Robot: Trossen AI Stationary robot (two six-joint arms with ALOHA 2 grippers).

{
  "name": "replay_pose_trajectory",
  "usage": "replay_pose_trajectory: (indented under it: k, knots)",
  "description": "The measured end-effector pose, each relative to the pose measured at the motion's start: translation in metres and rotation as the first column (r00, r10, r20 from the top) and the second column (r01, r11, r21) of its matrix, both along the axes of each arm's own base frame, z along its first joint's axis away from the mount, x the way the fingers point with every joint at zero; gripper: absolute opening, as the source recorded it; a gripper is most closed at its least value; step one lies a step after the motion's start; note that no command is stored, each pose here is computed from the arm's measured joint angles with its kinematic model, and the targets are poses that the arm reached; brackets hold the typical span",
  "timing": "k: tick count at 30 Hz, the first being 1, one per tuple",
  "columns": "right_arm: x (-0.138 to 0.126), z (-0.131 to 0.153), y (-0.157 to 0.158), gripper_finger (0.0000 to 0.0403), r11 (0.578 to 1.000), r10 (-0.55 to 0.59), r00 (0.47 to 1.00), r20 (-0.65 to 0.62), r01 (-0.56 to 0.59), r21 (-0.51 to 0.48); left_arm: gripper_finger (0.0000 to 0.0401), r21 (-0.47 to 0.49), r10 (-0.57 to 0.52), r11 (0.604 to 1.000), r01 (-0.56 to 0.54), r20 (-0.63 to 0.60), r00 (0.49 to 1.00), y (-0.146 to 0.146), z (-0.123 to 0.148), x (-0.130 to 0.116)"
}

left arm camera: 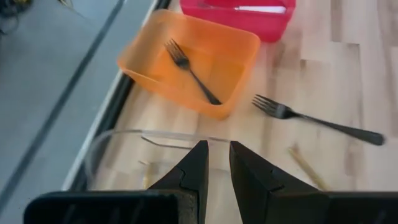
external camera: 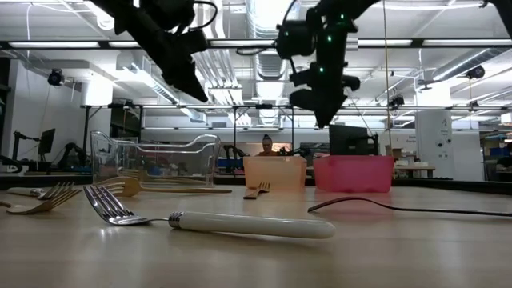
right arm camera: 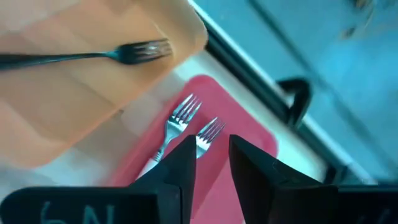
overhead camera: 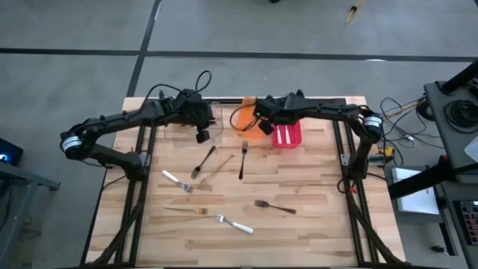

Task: Sort silverware by color (type)
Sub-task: Put the gold fork into the transparent bin

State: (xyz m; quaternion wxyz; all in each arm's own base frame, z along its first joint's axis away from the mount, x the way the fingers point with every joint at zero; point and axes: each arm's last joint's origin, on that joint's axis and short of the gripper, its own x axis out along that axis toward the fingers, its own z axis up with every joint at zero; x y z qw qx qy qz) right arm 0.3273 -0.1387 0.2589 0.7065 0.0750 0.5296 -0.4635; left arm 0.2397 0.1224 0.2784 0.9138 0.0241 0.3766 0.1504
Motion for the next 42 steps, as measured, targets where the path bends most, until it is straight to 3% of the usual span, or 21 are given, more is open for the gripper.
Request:
replay_pose_trajectory:
  k: [8,13,16,21,24,33,42]
  knots:
    - [0.018,0.004,0.051,0.0080,0.957,0.283,0.956,-0.077,-0.286,-0.043,0.0048,-0.108,-0.077,0.991,0.074,-0.024,0.997,-0.026,-0.004,0.006]
    - [0.030,0.000,0.079,0.0072,0.898,0.438,0.898,-0.040,-0.439,-0.021,0.0048,-0.171,-0.095,0.982,0.078,-0.091,0.991,-0.040,-0.009,0.004]
    - [0.036,-0.003,0.093,0.0070,0.843,0.537,0.843,0.012,-0.537,0.021,0.0048,-0.216,-0.096,0.974,0.063,-0.147,0.985,-0.047,-0.013,0.001]
    - [0.045,-0.013,0.110,0.0069,0.712,0.697,0.711,0.090,-0.702,0.029,0.0048,-0.274,-0.091,0.961,0.034,-0.197,0.976,-0.059,-0.016,-0.001]
    - [0.048,-0.023,0.117,0.0064,0.670,0.739,0.666,0.105,-0.742,-0.005,0.0048,-0.306,-0.077,0.952,0.013,-0.198,0.977,-0.066,-0.016,0.001]
    - [0.046,-0.048,0.131,0.0048,0.600,0.798,0.591,0.117,-0.797,-0.071,0.0048,-0.385,-0.063,0.923,-0.017,-0.193,0.979,-0.093,-0.017,0.006]
    - [0.032,-0.029,0.134,0.0047,0.484,0.874,0.450,0.185,-0.844,-0.233,0.0048,-0.454,-0.050,0.889,-0.051,-0.207,0.977,-0.119,-0.020,0.006]
